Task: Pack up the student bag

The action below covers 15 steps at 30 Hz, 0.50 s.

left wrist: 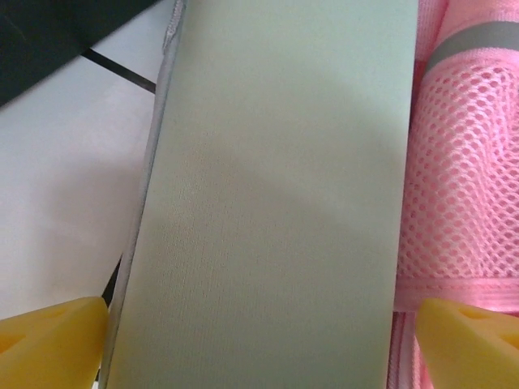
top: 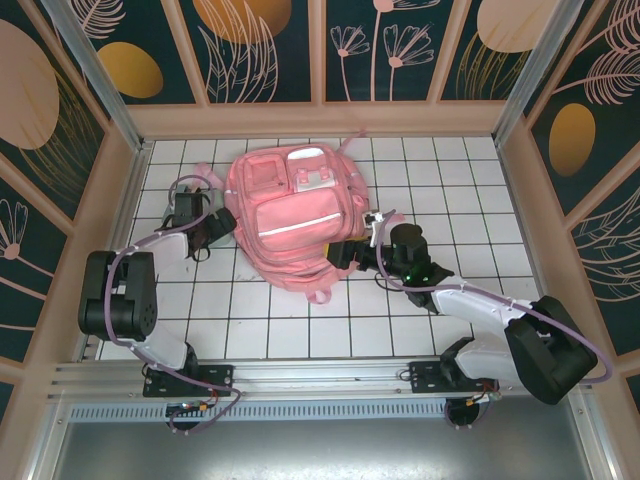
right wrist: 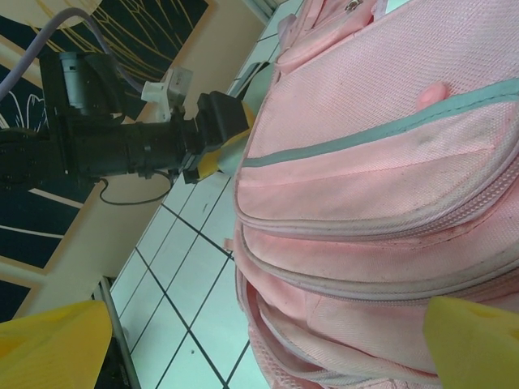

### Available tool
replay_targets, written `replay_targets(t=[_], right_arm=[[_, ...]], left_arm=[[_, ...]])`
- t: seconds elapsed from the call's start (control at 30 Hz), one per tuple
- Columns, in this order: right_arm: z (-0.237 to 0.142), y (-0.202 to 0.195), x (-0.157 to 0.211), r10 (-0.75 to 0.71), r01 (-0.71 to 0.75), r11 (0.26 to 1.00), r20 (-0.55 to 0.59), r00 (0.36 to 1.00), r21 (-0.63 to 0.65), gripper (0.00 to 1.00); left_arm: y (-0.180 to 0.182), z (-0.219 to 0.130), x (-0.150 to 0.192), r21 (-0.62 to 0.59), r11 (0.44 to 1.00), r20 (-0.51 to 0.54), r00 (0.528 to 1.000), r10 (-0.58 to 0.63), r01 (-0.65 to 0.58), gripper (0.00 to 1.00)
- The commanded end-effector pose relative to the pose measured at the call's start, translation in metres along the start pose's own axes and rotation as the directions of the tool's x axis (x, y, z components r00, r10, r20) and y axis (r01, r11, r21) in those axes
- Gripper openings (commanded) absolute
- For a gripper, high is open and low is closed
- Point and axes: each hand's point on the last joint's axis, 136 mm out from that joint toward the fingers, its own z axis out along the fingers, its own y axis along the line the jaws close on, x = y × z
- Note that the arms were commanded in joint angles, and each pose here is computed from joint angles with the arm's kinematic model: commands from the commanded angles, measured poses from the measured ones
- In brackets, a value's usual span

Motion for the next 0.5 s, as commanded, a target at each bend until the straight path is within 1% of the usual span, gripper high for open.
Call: replay_targets(t=[0.0,0.13,0.2,0.23,0.27,0.37,0.47], right_arm=[[0.000,0.002,0.000,0.008,-0.008,0.999,0.003,1.000,-0.033,0.99],[0.001,0.003,0.001,0.012,-0.012,0.999,-0.001,1.000,-0.039,0.99],[0.001,0.003,0.001,0.014,-0.014,0.999,-0.003,1.000,-0.041,0.99],[0.001,0.003,0.001,0.014,-0.015,0.999,-0.004,1.000,-0.040,0.99],[0.000,0.004,0.001,0.013,-0.013,0.999,-0.002,1.000,-0.042,0.99],[0.000,0.003,0.001,0.016,-0.016,0.999,-0.003,1.000,-0.038,0.99],[0.000,0.003,0.001,0.018,-0.018,0.999,-0.003,1.000,-0.040,0.99]], left_arm=[[0.015,0.003,-0.008,-0.120,0.991,0.011,0.999,0.052,-0.051,0.97],[0.014,0.007,-0.010,-0.176,0.978,0.008,0.994,0.112,-0.109,0.98],[0.016,0.010,-0.012,-0.218,0.966,0.002,0.990,0.139,-0.135,0.97],[0.021,0.016,-0.008,-0.242,0.959,-0.017,0.989,0.145,-0.145,0.96],[0.023,0.019,-0.006,-0.254,0.955,-0.030,0.988,0.151,-0.154,0.92],[0.028,0.026,-0.002,-0.279,0.947,-0.052,0.987,0.154,-0.163,0.89],[0.029,0.033,0.003,-0.277,0.946,-0.076,0.985,0.156,-0.171,0.90]])
